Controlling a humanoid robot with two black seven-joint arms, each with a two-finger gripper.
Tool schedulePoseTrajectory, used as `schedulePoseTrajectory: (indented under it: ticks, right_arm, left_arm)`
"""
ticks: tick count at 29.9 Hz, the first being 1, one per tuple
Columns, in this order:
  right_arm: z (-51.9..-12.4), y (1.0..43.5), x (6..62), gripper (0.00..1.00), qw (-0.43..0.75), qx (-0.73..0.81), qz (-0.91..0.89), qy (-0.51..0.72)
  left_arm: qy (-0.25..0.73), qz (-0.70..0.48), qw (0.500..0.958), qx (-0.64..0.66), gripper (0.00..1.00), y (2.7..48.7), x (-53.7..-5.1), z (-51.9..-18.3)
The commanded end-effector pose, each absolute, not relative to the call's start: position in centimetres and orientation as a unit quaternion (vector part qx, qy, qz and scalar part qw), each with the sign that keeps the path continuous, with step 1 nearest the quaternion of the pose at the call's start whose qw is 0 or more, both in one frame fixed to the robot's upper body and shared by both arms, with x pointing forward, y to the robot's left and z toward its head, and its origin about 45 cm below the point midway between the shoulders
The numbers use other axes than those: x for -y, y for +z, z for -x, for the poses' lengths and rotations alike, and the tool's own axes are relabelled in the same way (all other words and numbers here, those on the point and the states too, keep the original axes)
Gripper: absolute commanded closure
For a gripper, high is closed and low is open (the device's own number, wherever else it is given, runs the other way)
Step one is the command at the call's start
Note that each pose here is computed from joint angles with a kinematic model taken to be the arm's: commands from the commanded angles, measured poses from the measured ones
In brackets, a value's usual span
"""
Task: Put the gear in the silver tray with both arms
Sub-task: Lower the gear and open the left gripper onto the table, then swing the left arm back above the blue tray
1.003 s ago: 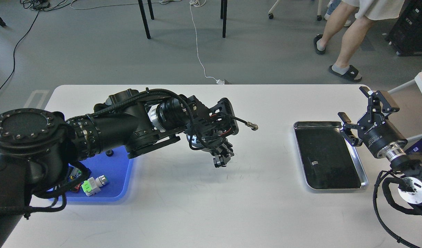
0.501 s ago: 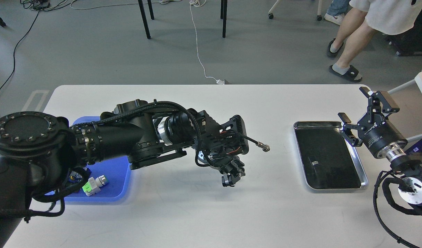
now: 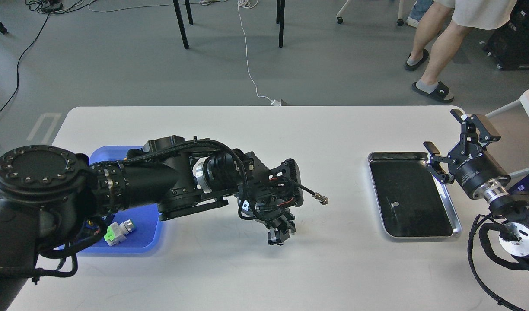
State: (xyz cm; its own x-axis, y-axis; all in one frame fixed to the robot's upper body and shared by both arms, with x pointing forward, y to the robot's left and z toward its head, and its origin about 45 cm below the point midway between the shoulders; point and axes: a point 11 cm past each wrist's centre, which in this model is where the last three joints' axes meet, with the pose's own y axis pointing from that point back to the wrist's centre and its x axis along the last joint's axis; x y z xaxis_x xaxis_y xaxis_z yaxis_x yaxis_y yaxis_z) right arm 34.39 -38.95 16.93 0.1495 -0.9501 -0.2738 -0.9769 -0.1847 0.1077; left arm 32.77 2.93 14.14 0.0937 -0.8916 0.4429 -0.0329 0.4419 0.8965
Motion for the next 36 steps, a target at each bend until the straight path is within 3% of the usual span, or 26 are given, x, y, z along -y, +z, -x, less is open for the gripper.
schedulePoseTrajectory:
  ticks: [1,6,12,15,21,29,36]
  right_arm:
    - [-34.4,17.0,38.9,0.01,0.048,-0.636,0.757,0.14]
    - [-34.4,17.1,38.9,0.01,0.049,-0.636,0.758,0.14]
    - [-34.4,17.1,38.9,0.01,0.049,-0.636,0.758,0.14]
    - [-34.4,17.1,38.9,0.01,0.049,-0.635,0.758,0.141]
    - [-34.4,17.0,38.6,0.01,0.05,-0.632,0.76,0.142]
    - [-34.8,17.4,38.3,0.01,0.056,-0.63,0.762,0.14]
    - [-34.9,17.6,38.5,0.01,0.056,-0.631,0.761,0.136]
  left_arm:
    - [-0.343,-0.401,0.624,0.577,0.2,14.2,-2.9,-32.9]
    - [-0.318,-0.382,0.648,0.578,0.12,15.7,-1.7,-33.1]
    - [-0.204,-0.3,0.755,0.546,0.04,21.8,1.7,-34.6]
    - [-0.138,-0.23,0.83,0.489,0.03,24.8,3.0,-34.8]
    - [0.03,-0.153,0.945,0.288,0.02,25.3,-4.7,-38.4]
    - [0.295,-0.015,0.952,0.083,0.02,24.3,-15.5,-41.8]
    - [0.404,0.073,0.912,0.014,0.02,22.9,-21.0,-41.2]
